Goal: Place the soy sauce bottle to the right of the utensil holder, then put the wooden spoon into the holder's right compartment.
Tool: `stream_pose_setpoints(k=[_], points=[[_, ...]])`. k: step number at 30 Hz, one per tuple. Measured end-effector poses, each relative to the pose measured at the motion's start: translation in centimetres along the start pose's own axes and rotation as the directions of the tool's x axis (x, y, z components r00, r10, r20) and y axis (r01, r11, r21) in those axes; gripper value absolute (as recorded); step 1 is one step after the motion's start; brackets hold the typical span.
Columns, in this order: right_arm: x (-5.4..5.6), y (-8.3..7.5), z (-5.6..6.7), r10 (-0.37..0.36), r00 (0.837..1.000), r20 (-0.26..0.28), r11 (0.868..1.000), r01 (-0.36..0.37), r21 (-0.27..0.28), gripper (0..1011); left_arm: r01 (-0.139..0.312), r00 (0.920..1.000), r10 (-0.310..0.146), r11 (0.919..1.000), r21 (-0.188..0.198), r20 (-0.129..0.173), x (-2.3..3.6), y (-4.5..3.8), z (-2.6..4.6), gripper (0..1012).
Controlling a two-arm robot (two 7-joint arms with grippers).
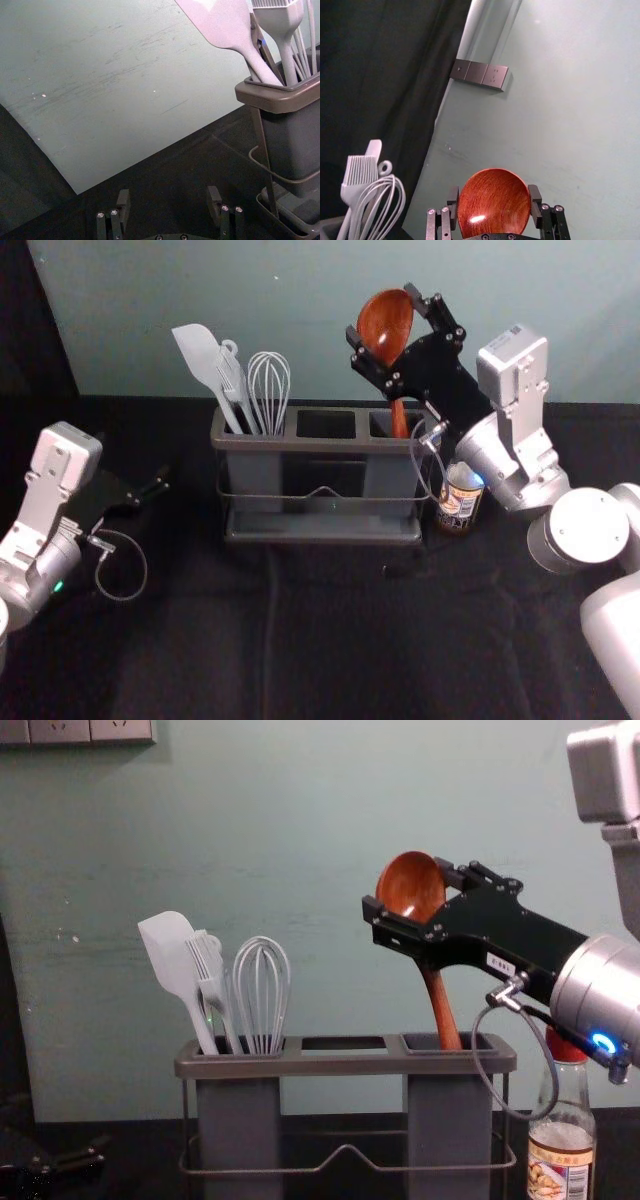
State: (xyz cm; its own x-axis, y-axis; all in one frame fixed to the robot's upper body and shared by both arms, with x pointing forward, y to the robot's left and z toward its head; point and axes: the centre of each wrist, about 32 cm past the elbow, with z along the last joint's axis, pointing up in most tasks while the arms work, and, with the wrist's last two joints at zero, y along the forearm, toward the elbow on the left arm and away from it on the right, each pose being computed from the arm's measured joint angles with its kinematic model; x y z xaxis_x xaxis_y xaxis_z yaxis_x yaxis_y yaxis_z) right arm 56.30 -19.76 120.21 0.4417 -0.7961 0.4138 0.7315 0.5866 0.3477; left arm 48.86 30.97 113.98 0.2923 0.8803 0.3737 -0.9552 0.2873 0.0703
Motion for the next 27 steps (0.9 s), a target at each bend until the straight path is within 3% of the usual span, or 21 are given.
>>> stream_pose_setpoints(k=[16, 27], points=[[-0.7, -1.4, -1.1, 0.008, 1.0, -0.021, 0.999, -0.009, -0.03, 846, 0.0, 1.0, 0.0, 1.0, 0.0, 0.0, 0.0, 0.0, 0.0, 1005], [-1.0, -2.1, -1.2, 0.013, 1.0, -0.019, 0.999, -0.013, -0.038, 846, 0.0, 1.0, 0.0, 1.0, 0.0, 0.0, 0.0, 0.0, 0.0, 1005]])
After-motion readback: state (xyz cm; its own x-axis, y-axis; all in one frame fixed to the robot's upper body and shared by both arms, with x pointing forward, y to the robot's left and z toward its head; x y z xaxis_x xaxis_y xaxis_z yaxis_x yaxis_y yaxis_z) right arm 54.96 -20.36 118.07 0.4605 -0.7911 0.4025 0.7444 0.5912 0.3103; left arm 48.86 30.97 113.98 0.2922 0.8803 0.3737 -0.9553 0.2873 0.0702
